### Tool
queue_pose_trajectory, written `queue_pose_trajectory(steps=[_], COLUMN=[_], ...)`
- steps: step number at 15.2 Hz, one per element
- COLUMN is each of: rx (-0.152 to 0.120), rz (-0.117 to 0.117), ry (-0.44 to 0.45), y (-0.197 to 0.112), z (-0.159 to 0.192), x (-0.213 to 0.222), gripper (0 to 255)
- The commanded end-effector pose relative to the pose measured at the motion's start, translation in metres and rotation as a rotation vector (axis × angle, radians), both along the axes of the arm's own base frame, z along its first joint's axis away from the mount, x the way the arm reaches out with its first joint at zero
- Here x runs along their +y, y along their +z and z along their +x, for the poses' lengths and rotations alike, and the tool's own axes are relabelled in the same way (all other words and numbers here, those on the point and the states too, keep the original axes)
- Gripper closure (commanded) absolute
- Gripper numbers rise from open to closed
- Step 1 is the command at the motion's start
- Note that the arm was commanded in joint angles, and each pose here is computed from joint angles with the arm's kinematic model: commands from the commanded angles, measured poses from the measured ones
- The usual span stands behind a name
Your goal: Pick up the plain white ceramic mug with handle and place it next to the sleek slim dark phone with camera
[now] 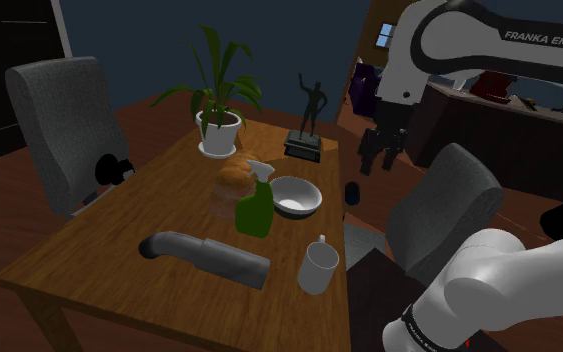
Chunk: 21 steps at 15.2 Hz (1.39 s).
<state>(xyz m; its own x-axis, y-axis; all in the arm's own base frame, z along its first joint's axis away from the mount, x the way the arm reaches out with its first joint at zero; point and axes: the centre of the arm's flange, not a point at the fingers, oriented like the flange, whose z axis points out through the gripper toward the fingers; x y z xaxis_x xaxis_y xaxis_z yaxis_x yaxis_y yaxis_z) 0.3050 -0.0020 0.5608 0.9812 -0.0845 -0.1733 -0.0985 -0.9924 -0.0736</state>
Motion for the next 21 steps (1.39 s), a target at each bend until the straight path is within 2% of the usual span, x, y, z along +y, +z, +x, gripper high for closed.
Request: queue_pose_trajectory(steps=[1, 20, 21], rx=[0.000, -0.214, -0.218], rz=[0.000, -0.108, -0.109], ry=[0.000, 0.088, 0.089], y=[0.000, -0.169, -0.172], z=[0.000, -0.055, -0.055], x=[0.000, 0.199, 0.202], gripper=[0, 0, 0])
